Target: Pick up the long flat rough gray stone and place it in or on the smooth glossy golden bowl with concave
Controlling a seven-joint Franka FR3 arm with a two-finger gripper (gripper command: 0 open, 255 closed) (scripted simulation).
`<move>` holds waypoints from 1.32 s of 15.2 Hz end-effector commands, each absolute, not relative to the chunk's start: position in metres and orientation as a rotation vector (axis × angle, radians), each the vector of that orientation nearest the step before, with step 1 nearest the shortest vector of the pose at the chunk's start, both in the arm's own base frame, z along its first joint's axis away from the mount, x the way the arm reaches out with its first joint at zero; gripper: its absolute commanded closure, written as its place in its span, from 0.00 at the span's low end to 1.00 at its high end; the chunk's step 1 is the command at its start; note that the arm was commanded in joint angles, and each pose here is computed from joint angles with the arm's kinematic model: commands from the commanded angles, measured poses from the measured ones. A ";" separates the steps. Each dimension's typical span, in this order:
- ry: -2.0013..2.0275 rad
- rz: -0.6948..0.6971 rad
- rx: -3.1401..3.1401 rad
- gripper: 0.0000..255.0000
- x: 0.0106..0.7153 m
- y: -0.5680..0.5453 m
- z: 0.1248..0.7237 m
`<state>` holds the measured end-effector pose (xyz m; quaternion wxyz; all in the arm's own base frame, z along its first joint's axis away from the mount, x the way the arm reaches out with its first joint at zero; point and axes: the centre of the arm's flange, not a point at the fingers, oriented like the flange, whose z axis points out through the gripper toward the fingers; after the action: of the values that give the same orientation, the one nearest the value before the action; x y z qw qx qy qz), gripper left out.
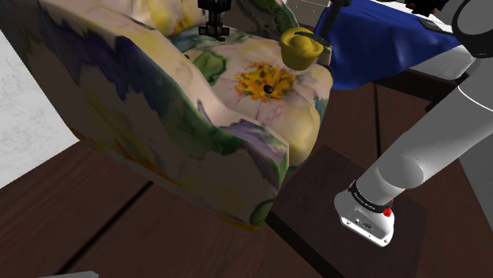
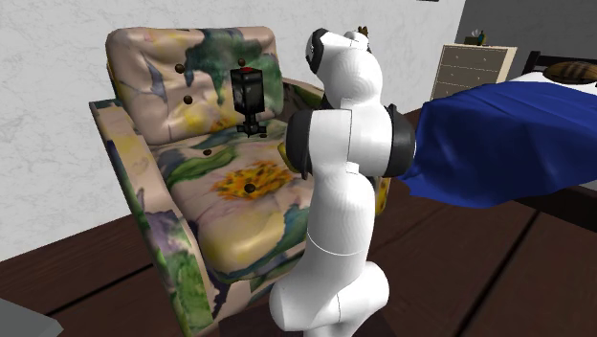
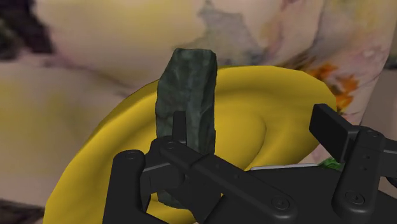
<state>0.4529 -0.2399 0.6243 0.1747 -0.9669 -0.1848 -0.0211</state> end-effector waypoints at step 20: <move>-0.408 0.164 -3.070 0.00 0.492 -0.180 0.638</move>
<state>0.4911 -0.1808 0.6419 0.0237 -0.9894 -0.1334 0.0517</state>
